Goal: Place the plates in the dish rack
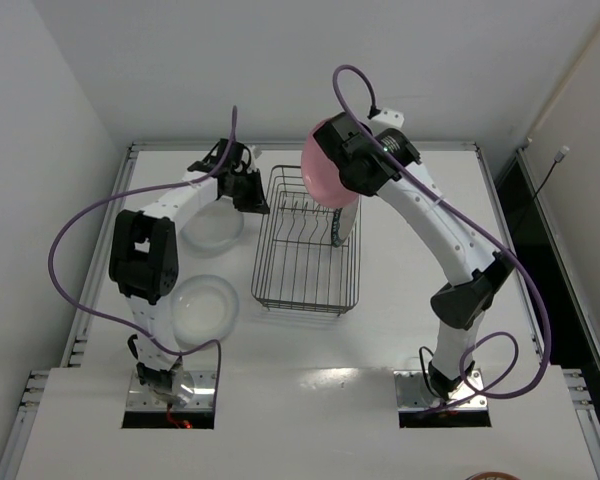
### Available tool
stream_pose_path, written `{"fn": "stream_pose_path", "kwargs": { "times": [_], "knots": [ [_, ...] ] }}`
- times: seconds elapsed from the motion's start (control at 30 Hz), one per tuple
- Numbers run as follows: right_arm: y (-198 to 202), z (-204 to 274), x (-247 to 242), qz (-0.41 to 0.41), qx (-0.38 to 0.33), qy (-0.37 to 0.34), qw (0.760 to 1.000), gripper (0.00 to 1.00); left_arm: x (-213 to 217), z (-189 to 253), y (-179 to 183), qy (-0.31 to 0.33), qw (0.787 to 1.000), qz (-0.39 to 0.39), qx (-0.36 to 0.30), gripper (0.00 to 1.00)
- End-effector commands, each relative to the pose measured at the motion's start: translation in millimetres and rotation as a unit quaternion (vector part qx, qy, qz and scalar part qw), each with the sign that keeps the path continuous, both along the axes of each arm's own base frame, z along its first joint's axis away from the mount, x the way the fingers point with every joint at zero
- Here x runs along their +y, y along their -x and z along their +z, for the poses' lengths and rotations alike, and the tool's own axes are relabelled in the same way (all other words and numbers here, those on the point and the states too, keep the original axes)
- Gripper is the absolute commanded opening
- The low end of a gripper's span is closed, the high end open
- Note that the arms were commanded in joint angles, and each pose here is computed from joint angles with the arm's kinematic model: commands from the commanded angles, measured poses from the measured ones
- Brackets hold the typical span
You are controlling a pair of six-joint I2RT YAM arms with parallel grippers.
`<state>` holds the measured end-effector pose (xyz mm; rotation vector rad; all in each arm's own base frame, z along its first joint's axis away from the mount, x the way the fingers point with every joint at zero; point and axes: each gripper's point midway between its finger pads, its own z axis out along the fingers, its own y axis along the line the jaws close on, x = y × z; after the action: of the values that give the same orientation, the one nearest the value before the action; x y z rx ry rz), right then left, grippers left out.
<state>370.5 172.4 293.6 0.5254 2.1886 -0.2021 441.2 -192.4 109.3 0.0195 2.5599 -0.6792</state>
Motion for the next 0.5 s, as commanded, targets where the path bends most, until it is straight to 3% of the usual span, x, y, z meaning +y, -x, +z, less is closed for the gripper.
{"fn": "stream_pose_path", "kwargs": {
  "times": [0.0, 0.27, 0.47],
  "knots": [
    [9.6, -0.1, -7.0, 0.002, 0.011, 0.020, 1.000, 0.00, 1.0, 5.5, -4.4, -0.010, 1.000, 0.001, -0.007, 0.00],
    [9.9, -2.4, -9.2, 0.003, 0.014, 0.029, 0.999, 0.00, 4.2, -11.2, 3.1, -0.002, 0.998, 0.053, 0.033, 0.00],
    [9.9, -14.7, -12.7, -0.001, 0.026, 0.050, 0.998, 0.00, -0.8, -11.3, 18.8, 0.056, 0.991, 0.112, 0.045, 0.00]
  ]
}}
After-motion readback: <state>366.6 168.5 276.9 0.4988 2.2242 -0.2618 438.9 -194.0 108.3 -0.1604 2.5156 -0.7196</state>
